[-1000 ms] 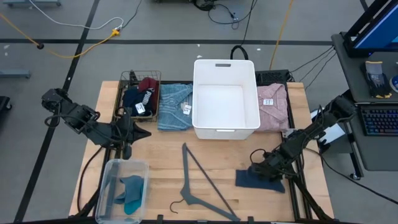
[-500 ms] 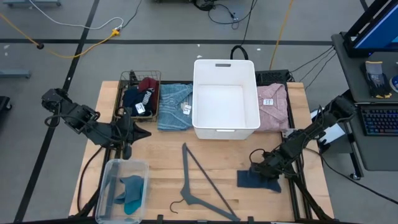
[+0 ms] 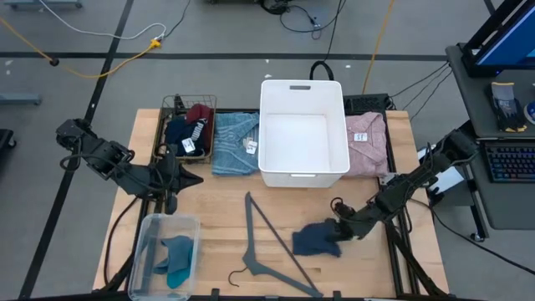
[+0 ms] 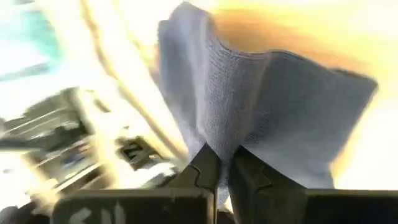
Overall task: Pick & Place Cloths
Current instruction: Put the blue sock into the transparent bin
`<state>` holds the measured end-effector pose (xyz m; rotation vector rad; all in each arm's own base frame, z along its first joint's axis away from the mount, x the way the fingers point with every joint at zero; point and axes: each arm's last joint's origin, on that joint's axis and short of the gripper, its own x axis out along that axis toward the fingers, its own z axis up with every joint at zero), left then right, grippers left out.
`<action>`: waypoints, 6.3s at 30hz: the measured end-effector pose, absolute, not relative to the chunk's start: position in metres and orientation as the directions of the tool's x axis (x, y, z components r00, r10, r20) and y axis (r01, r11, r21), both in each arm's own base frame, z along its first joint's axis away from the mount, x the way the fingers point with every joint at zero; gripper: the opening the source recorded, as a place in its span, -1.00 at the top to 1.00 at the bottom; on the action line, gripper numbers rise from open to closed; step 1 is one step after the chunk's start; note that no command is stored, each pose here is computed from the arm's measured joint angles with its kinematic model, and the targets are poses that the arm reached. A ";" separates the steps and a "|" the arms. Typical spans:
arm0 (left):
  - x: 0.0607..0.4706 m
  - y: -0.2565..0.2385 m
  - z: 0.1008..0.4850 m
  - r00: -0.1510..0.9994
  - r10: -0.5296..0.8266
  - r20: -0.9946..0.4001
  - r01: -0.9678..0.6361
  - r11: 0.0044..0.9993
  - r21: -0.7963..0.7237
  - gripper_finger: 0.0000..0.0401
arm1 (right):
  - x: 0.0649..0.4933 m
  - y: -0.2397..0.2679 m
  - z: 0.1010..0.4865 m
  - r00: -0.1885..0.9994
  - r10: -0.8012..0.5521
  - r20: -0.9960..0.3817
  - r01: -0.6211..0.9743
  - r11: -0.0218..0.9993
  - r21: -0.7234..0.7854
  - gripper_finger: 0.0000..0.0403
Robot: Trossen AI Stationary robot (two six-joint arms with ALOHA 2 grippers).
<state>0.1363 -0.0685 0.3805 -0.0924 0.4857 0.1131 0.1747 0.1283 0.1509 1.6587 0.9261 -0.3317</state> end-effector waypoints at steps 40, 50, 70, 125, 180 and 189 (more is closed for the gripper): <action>0.199 -0.079 0.404 0.986 0.032 -0.162 -0.053 0.991 -0.127 0.42 | 0.265 0.083 0.352 0.956 0.287 0.064 -0.229 0.588 0.776 0.97; 0.241 -0.079 0.398 0.996 0.039 -0.083 -0.044 0.998 -0.052 -0.10 | 0.284 0.067 0.335 0.961 0.275 -0.022 -0.153 0.598 0.787 0.97; 0.297 -0.063 0.367 0.986 -0.111 -0.124 0.096 0.988 -0.122 -0.34 | 0.293 0.058 0.326 0.949 0.314 -0.044 -0.154 0.576 0.802 0.97; 0.320 -0.056 0.338 0.859 -0.461 -0.222 0.373 0.862 -0.344 0.88 | 0.289 0.069 0.327 0.844 0.535 -0.035 -0.277 0.491 0.826 0.54; 0.144 -0.159 0.323 0.171 -0.370 -0.913 -0.738 0.566 -0.368 0.88 | 0.205 0.048 0.361 0.965 0.194 -0.175 -0.180 0.979 0.092 1.00; 0.153 -0.177 0.301 0.161 -0.216 -0.963 -0.771 0.582 -0.259 0.88 | 0.204 0.047 0.362 0.966 0.195 -0.172 -0.183 0.980 0.082 1.00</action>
